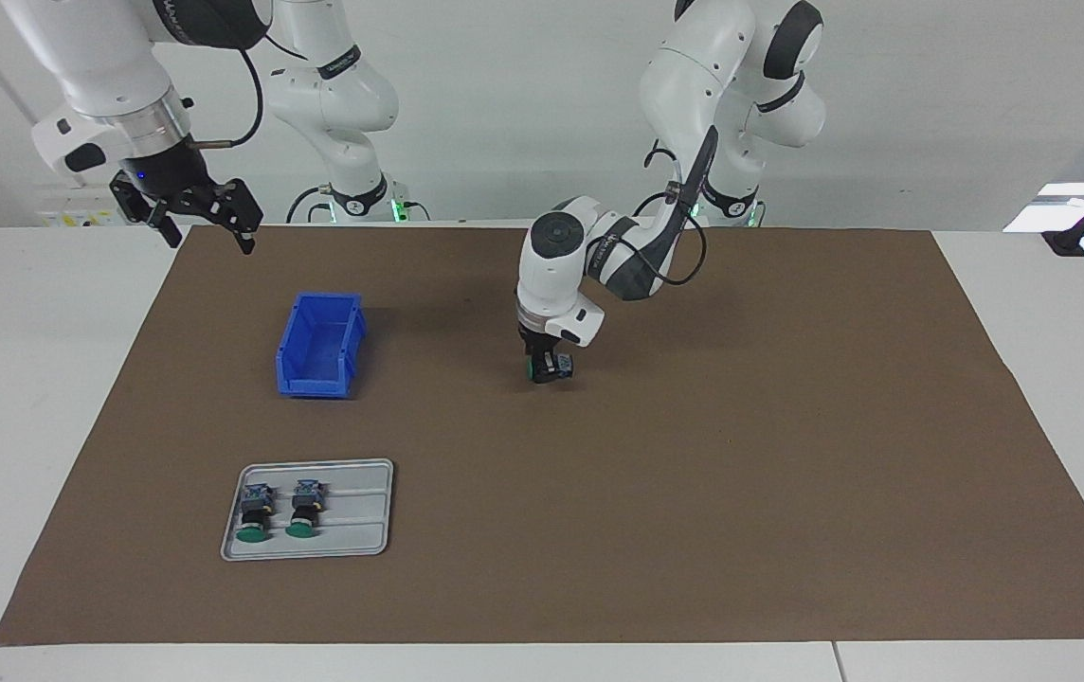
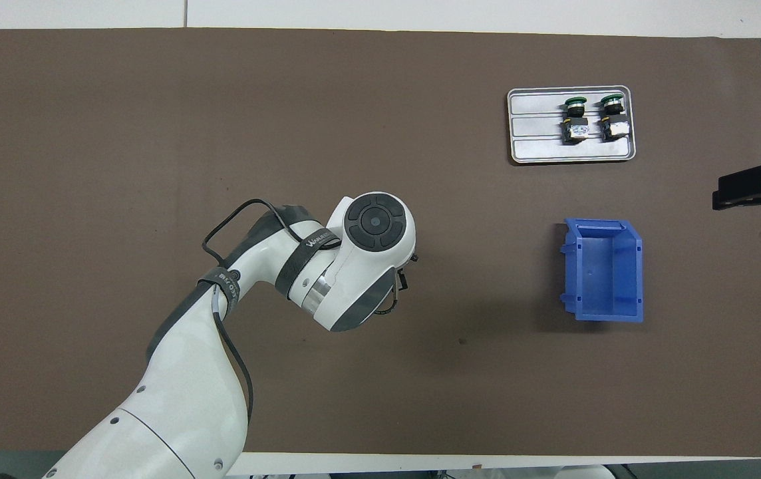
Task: Place and press button with both arms
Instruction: 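Lower the left gripper onto the button part and grasp it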
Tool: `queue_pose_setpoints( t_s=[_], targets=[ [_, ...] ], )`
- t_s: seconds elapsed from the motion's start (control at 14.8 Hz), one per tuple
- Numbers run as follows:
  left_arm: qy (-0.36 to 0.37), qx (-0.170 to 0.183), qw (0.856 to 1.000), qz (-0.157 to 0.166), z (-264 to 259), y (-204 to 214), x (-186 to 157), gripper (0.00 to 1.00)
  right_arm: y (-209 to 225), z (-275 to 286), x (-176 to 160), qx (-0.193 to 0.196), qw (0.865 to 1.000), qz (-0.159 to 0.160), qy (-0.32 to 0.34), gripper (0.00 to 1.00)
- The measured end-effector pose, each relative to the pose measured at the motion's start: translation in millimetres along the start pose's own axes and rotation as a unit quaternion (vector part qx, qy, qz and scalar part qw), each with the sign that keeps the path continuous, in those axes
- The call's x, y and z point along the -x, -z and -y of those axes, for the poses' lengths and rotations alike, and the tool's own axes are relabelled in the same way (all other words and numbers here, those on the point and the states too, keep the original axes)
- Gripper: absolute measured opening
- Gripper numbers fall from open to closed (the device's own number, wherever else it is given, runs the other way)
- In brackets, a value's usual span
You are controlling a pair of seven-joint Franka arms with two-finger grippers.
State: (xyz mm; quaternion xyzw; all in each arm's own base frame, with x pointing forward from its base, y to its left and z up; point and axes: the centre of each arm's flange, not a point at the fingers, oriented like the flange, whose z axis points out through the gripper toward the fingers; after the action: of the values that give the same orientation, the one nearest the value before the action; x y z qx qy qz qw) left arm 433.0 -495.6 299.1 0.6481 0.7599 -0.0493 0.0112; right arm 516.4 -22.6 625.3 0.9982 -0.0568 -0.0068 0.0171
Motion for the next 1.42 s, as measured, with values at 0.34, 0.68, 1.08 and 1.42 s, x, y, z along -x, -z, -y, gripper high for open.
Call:
queue_pose_setpoints(
  t_s=[0.34, 0.68, 1.08, 1.42],
  targets=[
    [0.002, 0.014, 1.0, 0.012, -12, 16, 3, 0.38, 0, 0, 0, 0.0, 1.0, 0.0, 0.0, 0.99],
    [0.02, 0.043, 0.998, 0.05, -54, 73, -13, 0.38, 0, 0, 0, 0.0, 1.0, 0.0, 0.0, 0.99],
    [-0.011, 0.01, 0.991, 0.136, -66, 124, -26, 0.38, 0, 0, 0, 0.0, 1.0, 0.0, 0.0, 0.99],
    [0.025, -0.023, 0.977, 0.211, -79, 125, -34, 0.38, 0, 0, 0, 0.0, 1.0, 0.0, 0.0, 0.99]
  ],
)
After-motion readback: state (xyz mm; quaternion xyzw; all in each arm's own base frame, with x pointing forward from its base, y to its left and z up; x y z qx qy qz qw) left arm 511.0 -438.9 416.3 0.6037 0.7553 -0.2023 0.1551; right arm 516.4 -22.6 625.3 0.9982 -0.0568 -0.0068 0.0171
